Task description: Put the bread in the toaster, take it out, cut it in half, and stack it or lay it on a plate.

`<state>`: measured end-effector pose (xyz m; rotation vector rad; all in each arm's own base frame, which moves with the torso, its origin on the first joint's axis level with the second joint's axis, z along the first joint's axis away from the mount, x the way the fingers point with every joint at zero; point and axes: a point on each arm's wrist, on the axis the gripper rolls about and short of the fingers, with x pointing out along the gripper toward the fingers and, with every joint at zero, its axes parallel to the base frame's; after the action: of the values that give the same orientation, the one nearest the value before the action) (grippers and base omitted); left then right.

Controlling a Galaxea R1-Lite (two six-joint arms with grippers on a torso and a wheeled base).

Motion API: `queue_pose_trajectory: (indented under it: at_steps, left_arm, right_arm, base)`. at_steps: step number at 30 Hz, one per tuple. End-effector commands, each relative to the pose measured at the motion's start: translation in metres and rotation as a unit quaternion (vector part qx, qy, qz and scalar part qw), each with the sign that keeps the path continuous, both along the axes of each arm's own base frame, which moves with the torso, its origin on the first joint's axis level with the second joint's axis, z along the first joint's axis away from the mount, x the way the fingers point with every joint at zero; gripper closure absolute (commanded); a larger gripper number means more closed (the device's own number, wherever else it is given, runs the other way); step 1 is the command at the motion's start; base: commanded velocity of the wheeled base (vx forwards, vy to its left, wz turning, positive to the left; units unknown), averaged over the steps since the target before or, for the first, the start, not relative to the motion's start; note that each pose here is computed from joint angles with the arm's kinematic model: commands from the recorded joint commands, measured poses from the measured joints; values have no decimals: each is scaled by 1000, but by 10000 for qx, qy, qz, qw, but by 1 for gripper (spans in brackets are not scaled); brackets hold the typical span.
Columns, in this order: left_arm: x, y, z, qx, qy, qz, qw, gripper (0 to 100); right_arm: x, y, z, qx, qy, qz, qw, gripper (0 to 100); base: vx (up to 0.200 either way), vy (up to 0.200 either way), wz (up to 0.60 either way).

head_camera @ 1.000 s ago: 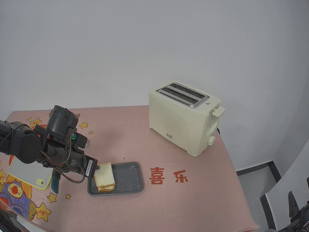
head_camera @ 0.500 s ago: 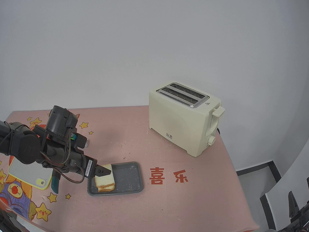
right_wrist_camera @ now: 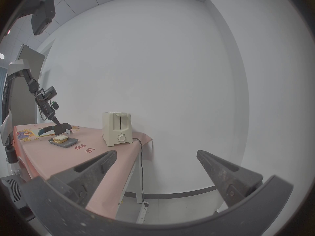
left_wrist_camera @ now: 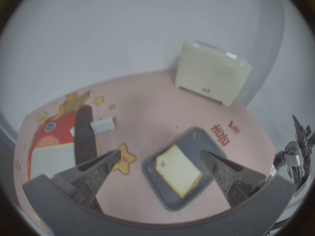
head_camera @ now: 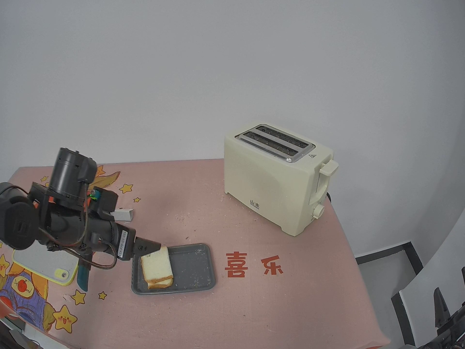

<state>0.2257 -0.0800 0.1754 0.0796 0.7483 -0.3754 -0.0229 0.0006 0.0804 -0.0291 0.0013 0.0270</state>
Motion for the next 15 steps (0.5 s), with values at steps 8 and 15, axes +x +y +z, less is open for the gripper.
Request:
queue_pose_trajectory:
  at_steps: [8, 15]
  left_arm:
    - [-132, 50, 51, -692, -3128, 616, 9453, 0]
    - [-193, 71, -5, -759, -3419, 797, 9333, 0]
  right_arm:
    - [1, 0, -5, 0, 61, 3, 10000, 0]
    - [1, 0, -5, -8, 60, 3, 10000, 0]
  base:
    - [0, 0, 0]
    - [0, 0, 0]
